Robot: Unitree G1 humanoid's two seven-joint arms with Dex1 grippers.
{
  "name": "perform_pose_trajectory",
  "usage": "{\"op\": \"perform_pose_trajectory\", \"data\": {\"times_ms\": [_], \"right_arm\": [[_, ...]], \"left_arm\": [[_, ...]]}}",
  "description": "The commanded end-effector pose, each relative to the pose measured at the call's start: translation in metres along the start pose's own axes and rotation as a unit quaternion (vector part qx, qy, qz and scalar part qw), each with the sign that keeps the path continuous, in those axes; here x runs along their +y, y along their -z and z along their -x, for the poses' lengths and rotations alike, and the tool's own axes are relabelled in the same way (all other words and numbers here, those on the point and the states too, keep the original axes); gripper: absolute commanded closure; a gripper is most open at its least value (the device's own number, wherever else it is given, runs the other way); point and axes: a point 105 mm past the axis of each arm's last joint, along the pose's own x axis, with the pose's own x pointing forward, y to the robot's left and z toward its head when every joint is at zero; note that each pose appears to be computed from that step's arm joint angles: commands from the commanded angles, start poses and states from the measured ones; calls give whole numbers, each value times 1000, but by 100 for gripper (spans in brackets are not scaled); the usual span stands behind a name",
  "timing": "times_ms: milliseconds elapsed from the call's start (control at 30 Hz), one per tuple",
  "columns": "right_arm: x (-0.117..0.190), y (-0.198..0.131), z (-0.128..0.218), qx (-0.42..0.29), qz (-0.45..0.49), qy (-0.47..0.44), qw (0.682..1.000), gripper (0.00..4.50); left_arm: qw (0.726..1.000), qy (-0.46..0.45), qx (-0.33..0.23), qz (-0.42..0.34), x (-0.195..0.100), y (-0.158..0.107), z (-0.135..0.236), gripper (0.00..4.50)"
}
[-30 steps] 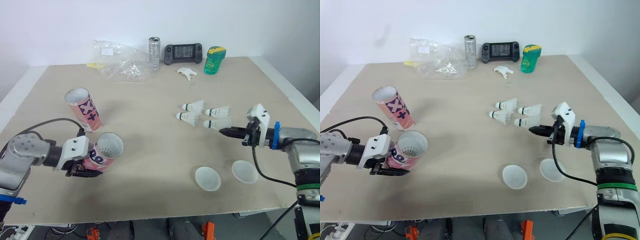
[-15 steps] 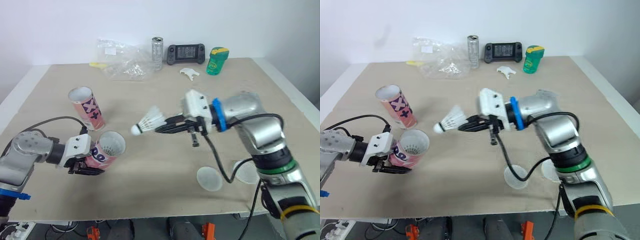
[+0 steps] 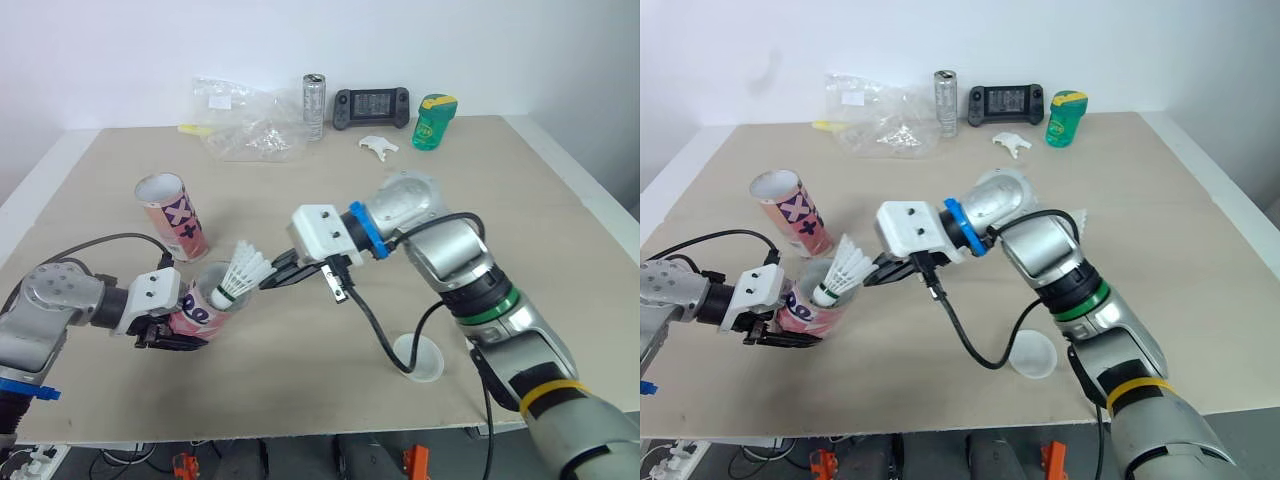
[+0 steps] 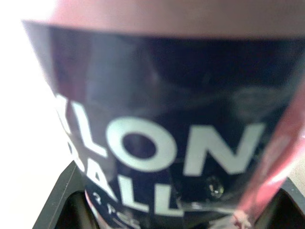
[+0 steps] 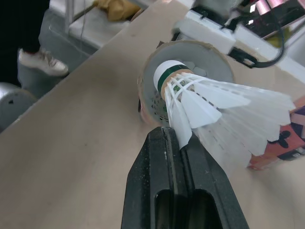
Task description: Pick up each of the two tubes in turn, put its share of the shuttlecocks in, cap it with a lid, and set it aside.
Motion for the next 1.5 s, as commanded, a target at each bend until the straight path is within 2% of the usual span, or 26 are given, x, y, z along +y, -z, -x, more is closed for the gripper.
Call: {"op": "perform_pose_trajectory", "data": {"times_ms": [33,200,300,367,500,633,700,833,1033,1200,1400,1500], "right_arm": [[-2,-13,-3,-8,23,-29,999,312],[-13,-31,15,-54,18,-23,998,81],[-26,-32,38,-77,0,8,997,81],[-28,-32,42,-80,3,10,997,81],[-31,-32,23,-83,3,-2,997,193],[-27,-15,0,-32,38,-34,998,403],[-30,-17,-5,-35,41,-35,998,442],[-31,-18,-19,-29,57,-57,996,442],[-28,-10,-55,35,99,-108,989,442],[-22,-4,-88,86,158,-167,969,442],[-21,-2,-115,107,186,-180,960,442],[-22,-7,-121,95,182,-177,963,442]], "left_arm": [[999,31,15,27,-13,14,-11,168],[999,33,16,27,-13,14,-13,168],[999,30,16,26,-12,14,-14,168],[999,28,15,27,-12,14,-14,168],[999,21,14,30,-11,16,-13,168],[999,7,-4,43,-8,13,-12,168],[998,0,-19,55,-7,11,-12,168],[997,-7,-32,70,-7,9,-11,168],[997,-6,-29,74,-9,9,-10,168],[997,-4,-27,75,-12,9,-10,168],[997,-6,-26,74,-13,7,-11,168],[997,-8,-25,75,-14,7,-10,168]]}}
